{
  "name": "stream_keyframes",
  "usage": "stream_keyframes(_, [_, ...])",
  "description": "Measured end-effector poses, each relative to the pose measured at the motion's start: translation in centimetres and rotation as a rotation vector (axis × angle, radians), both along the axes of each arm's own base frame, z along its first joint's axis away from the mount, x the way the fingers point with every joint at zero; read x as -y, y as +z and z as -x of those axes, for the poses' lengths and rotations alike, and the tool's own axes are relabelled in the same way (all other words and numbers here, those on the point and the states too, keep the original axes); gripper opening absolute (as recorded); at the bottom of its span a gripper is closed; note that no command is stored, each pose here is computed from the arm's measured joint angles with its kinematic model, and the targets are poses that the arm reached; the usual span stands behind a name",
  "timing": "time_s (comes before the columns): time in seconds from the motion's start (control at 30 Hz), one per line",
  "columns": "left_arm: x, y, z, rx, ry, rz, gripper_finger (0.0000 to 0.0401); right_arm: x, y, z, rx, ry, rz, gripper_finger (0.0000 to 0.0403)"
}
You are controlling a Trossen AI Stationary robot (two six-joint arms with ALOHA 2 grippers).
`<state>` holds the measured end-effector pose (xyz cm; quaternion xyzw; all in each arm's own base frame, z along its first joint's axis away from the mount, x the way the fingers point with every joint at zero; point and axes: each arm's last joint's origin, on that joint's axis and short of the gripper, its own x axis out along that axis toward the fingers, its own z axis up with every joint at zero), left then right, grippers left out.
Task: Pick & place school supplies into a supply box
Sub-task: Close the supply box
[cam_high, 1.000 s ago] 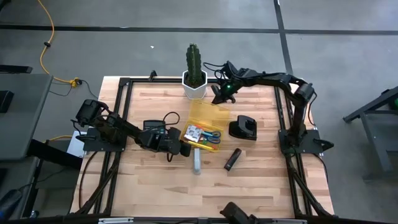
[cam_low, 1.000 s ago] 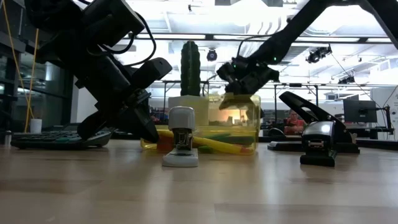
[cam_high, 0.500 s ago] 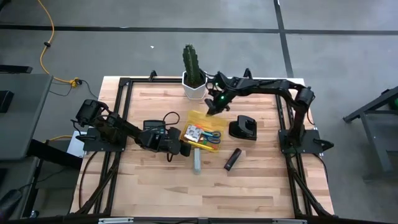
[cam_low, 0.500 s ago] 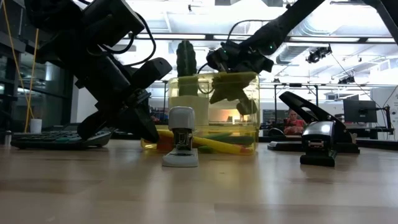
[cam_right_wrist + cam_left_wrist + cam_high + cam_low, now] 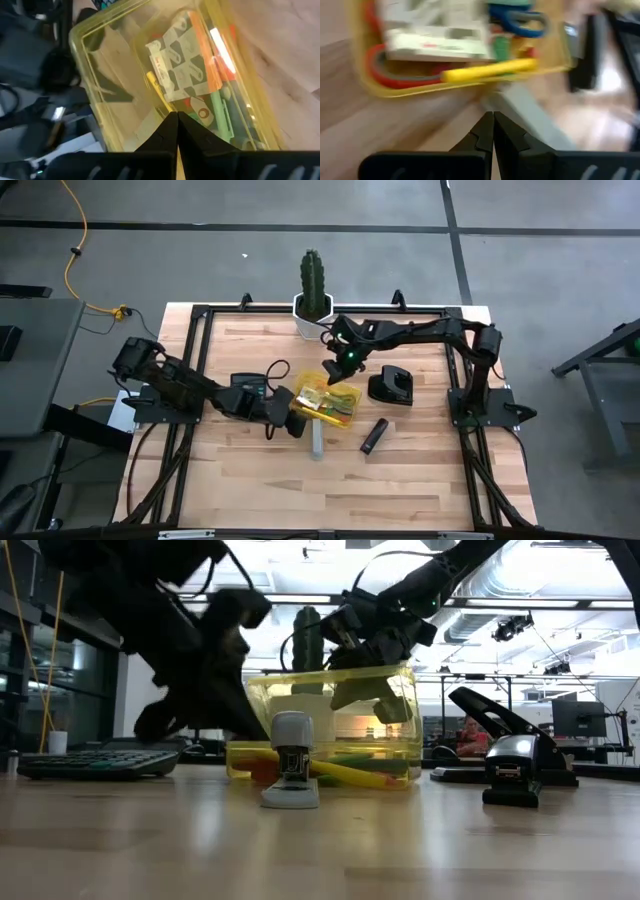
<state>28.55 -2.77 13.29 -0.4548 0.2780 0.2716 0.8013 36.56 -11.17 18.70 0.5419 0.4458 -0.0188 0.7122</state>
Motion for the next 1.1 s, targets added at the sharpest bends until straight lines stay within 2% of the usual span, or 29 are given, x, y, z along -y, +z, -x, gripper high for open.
stream_keyframes(0.3, [0.4, 4.3, 1.3, 0.097, -0.242, 0.017, 0.0, -2.0, -0.1, -0.6, -0.022, 0.013, 0.037, 0.0])
stream_keyframes(0.57, [0.2, 9.0, 3.4, 0.261, -0.319, -0.035, 0.0, -4.7, -0.2, -1.3, -0.044, 0.034, 0.105, 0.0])
stream_keyframes(0.7, [-0.3, 10.6, 4.3, 0.32, -0.281, -0.08, 0.0, -6.4, -0.2, -1.6, -0.051, 0.05, 0.138, 0.0])
stream_keyframes(0.8, [-1.0, 11.2, 4.6, 0.346, -0.227, -0.106, 0.0, -7.4, -0.3, -1.7, -0.066, 0.036, 0.205, 0.0])
stream_keyframes(1.1, [-2.5, 11.6, 4.9, 0.352, -0.155, -0.126, 0.0, -8.1, -0.6, -1.7, -0.118, -0.046, 0.386, 0.0])
